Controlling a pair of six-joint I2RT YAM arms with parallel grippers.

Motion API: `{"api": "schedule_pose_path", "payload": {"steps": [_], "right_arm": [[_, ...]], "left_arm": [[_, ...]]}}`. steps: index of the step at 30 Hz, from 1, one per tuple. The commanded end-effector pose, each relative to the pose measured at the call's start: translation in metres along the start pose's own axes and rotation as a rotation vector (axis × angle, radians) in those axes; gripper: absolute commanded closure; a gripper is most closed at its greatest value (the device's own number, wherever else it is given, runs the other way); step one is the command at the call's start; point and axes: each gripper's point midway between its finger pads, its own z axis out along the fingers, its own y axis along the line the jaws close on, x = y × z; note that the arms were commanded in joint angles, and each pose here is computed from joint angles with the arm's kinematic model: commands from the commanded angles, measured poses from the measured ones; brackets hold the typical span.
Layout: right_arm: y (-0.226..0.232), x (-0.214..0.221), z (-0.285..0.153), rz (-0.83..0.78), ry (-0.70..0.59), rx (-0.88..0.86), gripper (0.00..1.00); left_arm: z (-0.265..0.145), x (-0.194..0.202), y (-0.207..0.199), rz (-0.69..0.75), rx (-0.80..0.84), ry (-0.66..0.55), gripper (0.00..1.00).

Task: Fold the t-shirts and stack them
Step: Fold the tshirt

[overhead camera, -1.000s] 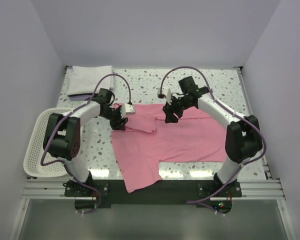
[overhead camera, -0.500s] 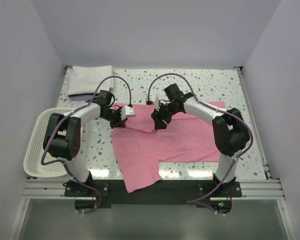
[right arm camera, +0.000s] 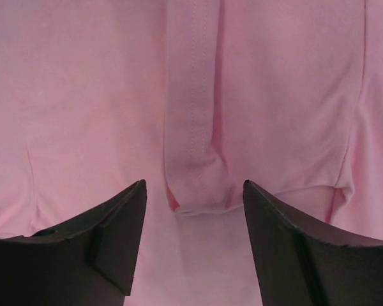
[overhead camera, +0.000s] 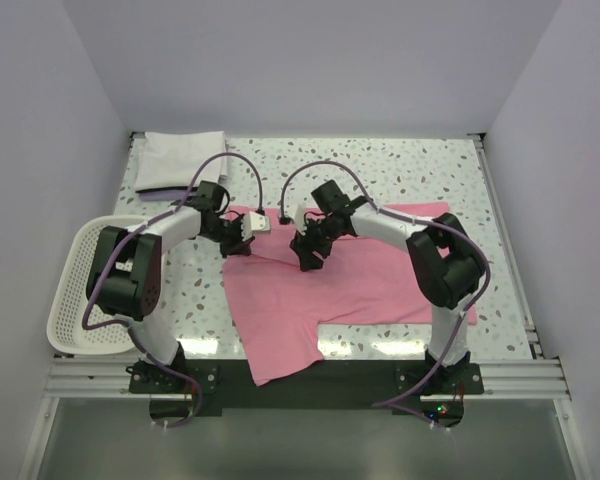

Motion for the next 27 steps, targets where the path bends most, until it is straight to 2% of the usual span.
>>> {"api": "schedule_pose_path", "payload": {"steps": [1,3,4,6,7,9,20,27], "right_arm": [[-0.013,-0.003,0.006,-0.008,-0.004,0.043,0.38],[-0.016,-0.003,0.005,-0.01,-0.001,0.063,0.52],[-0.017,-0.004,0.003,-0.012,-0.002,0.072,0.65],[-0.017,-0.002,0.0,-0.008,0.013,0.081,0.77],[-0.016,-0.003,-0.002,-0.01,0.017,0.083,0.88],[-0.016,-0.001,-0.005,-0.006,0.027,0.089,0.99],[-0.013,-0.013,-0.016,-0.018,0.022,0.081,1.0],[-0.01,-0.01,-0.017,-0.029,0.047,0.056,1.0]], "left_arm": [[-0.007,-0.012,0.002,0.019,-0.021,-0.041,1.0],[-0.009,-0.014,0.0,0.014,-0.018,-0.043,1.0],[-0.011,-0.016,-0.001,0.013,-0.017,-0.047,1.0],[-0.015,-0.02,-0.004,0.001,-0.005,-0.049,1.0],[-0.019,-0.023,-0.005,0.003,-0.008,-0.053,1.0],[-0.024,-0.026,-0.009,-0.012,-0.002,-0.052,1.0],[-0.042,-0.036,-0.052,-0.118,0.058,-0.016,1.0],[-0.029,-0.039,-0.086,-0.183,0.112,0.072,1.0]]}}
